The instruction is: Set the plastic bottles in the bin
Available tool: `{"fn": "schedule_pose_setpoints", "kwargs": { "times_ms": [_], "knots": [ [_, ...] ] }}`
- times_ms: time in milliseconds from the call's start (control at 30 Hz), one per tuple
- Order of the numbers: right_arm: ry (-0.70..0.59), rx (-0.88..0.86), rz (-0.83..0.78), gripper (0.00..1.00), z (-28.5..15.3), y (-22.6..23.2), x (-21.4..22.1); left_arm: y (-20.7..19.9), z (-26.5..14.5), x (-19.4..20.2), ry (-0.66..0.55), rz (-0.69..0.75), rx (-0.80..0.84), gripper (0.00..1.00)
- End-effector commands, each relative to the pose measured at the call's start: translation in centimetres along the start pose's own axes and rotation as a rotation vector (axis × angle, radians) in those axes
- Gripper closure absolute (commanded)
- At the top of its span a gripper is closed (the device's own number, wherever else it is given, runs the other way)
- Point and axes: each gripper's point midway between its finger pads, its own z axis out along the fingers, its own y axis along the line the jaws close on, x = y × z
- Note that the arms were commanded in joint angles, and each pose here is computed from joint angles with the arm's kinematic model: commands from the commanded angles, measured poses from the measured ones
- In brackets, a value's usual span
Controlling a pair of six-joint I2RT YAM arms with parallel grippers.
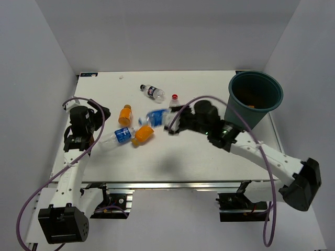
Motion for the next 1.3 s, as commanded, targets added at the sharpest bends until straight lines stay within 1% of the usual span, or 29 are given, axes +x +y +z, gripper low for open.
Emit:
{"fn": "schedule_pose_setpoints", "kwargs": {
  "times_ms": [0, 33, 67, 100, 133, 167, 233, 267, 300, 367, 400, 433, 467, 500, 533, 567, 600, 667, 700, 800, 867, 933, 967, 1033, 1067, 1100, 1167, 1233, 1267],
  "knots": [
    [-0.035, 0.485, 0.278, 0.66, -6.2, -12.2, 0.4, -1.7, -0.9, -2.1, -0.053, -0.013, 0.046, 0.02],
    [0.006, 0.648, 0.345, 0.65, -9.1, -15.4, 1.6, -1.8, -0.8, -2.0, -0.050, -0.011, 0.051, 0.02],
    [0.015, 0.825, 0.469, 0.65, -12.5, -18.4, 3.4, -1.8, -0.7, -2.0, -0.048, -0.012, 0.054, 0.02],
    [0.042, 0.947, 0.536, 0.63, -14.7, -19.9, 4.9, -1.9, -0.6, -2.0, -0.047, -0.007, 0.056, 0.02],
    [0.114, 1.094, 0.604, 0.61, -17.7, -21.1, 7.3, -2.0, -0.6, -2.0, -0.045, 0.000, 0.058, 0.02],
    [0.193, 1.202, 0.650, 0.61, -21.0, -22.1, 10.3, -2.0, -0.4, -2.0, -0.043, 0.006, 0.058, 0.02],
    [0.232, 1.301, 0.771, 0.59, -23.6, -22.2, 13.6, -1.8, -0.3, -2.2, -0.048, 0.026, 0.045, 0.02],
    [0.336, 1.351, 0.824, 0.60, -26.1, -21.8, 17.1, -2.0, -0.1, -2.5, -0.053, 0.050, 0.049, 0.02],
    [0.326, 1.375, 0.911, 0.60, -26.7, -21.5, 18.6, -2.1, 0.0, -2.6, -0.054, 0.062, 0.053, 0.02],
    [0.435, 1.427, 0.998, 0.59, -29.3, -20.0, 23.1, -2.9, 0.3, -3.0, -0.068, 0.088, 0.092, 0.02],
    [0.482, 1.430, 1.043, 0.59, -29.6, -19.0, 24.5, -3.4, 0.6, -2.7, -0.046, 0.120, 0.124, 0.02],
    [0.482, 1.451, 1.102, 0.58, -29.7, -18.4, 25.5, -3.8, 0.9, -2.7, -0.043, 0.138, 0.142, 0.02],
    [0.524, 1.470, 1.134, 0.56, -30.6, -17.6, 27.2, -4.6, 1.2, -2.6, -0.033, 0.150, 0.186, 0.02],
    [0.539, 1.459, 1.164, 0.52, -30.3, -16.8, 28.0, -5.1, 1.4, -2.7, -0.027, 0.169, 0.205, 0.02],
    [0.545, 1.439, 1.199, 0.49, -29.9, -16.1, 28.7, -5.4, 2.2, -1.7, 0.021, 0.183, 0.225, 0.02],
    [0.565, 1.433, 1.213, 0.42, -29.7, -15.7, 29.4, -5.9, 2.5, -1.6, 0.028, 0.200, 0.251, 0.02],
    [0.580, 1.429, 1.221, 0.26, -29.6, -15.3, 29.7, -6.1, 2.9, -1.3, 0.042, 0.225, 0.269, 0.02],
    [0.597, 1.372, 1.206, 0.14, -29.3, -15.7, 29.4, -7.0, 3.6, -0.9, 0.074, 0.244, 0.310, 0.02],
    [0.598, 1.369, 1.197, 0.11, -29.5, -16.1, 28.9, -7.2, 3.8, -0.9, 0.080, 0.272, 0.326, 0.02],
    [0.523, 1.370, 1.153, 0.11, -30.7, -19.1, 25.9, -8.0, 4.6, -0.9, 0.100, 0.299, 0.358, 0.02],
    [0.418, 1.288, 1.129, 0.11, -29.8, -21.2, 22.6, -8.8, 5.0, -1.4, 0.096, 0.291, 0.376, 0.02],
    [0.375, 1.221, 1.082, 0.11, -28.3, -22.1, 20.4, -8.6, 6.2, -0.5, 0.148, 0.315, 0.377, 0.02],
    [0.319, 1.150, 1.057, 0.11, -25.3, -22.6, 17.6, -8.8, 6.2, -0.2, 0.176, 0.328, 0.383, 0.02],
    [0.329, 1.099, 0.983, 0.11, -22.7, -22.7, 15.4, -8.1, 7.2, 0.8, 0.219, 0.370, 0.371, 0.02],
    [0.295, 1.017, 0.973, 0.11, -19.3, -22.3, 13.4, -7.7, 7.4, 1.2, 0.236, 0.379, 0.364, 0.02],
    [0.269, 0.988, 1.003, 0.11, -17.6, -21.9, 12.6, -7.4, 7.6, 1.6, 0.249, 0.398, 0.363, 0.02],
    [0.240, 0.881, 1.064, 0.11, -12.4, -20.1, 11.4, -7.2, 7.7, 2.0, 0.261, 0.409, 0.361, 0.02],
    [0.250, 0.840, 1.141, 0.11, -8.7, -18.1, 11.8, -6.7, 7.9, 1.9, 0.255, 0.411, 0.332, 0.02],
    [0.288, 0.769, 1.156, 0.11, -4.9, -16.0, 12.1, -6.5, 8.0, 1.9, 0.251, 0.410, 0.318, 0.02]
  ]
}}
